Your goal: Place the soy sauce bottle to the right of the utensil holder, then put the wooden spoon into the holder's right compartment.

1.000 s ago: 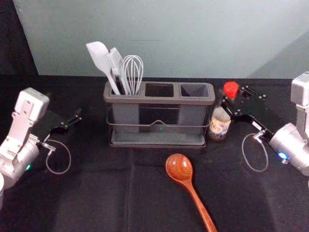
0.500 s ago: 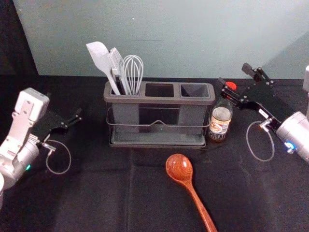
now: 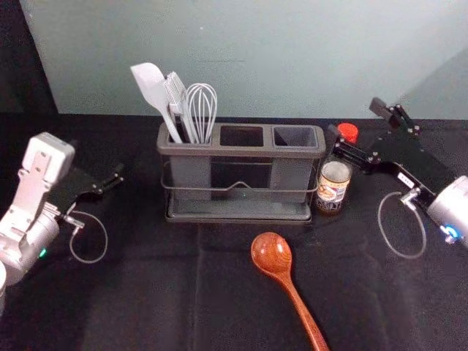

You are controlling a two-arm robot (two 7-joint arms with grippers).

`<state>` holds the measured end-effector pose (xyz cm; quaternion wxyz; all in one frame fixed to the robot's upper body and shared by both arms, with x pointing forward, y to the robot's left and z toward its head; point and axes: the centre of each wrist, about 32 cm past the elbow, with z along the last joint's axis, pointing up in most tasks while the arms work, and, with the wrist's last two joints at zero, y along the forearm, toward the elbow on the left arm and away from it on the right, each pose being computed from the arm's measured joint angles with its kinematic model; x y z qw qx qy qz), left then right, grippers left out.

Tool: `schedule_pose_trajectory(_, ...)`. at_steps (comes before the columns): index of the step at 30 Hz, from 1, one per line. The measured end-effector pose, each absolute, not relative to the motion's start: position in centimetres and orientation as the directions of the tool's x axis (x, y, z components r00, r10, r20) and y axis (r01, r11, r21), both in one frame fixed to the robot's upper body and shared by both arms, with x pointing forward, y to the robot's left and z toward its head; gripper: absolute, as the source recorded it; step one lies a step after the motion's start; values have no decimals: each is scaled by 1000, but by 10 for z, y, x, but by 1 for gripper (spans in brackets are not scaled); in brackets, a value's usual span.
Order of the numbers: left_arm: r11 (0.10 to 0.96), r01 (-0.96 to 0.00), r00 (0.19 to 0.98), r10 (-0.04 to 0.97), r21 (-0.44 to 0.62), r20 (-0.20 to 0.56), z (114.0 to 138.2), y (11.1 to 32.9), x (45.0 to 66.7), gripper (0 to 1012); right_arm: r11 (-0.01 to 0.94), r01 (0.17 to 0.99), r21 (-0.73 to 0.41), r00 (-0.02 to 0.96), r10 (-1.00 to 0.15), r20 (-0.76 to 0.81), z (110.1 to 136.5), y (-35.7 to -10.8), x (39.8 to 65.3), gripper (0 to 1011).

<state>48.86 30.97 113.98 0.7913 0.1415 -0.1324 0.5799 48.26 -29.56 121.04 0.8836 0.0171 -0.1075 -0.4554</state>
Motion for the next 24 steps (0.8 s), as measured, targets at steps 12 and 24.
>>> schedule_pose_trajectory(12,287,-955,292,880,70,374,1140,310,489,1005,633,763,129,612,-772,173,1209,-289,447,1002)
schedule_pose_trajectory(24,287,-955,292,880,70,374,1140,310,489,1005,690,718,93,675,-722,153,1190,-275,418,1002)
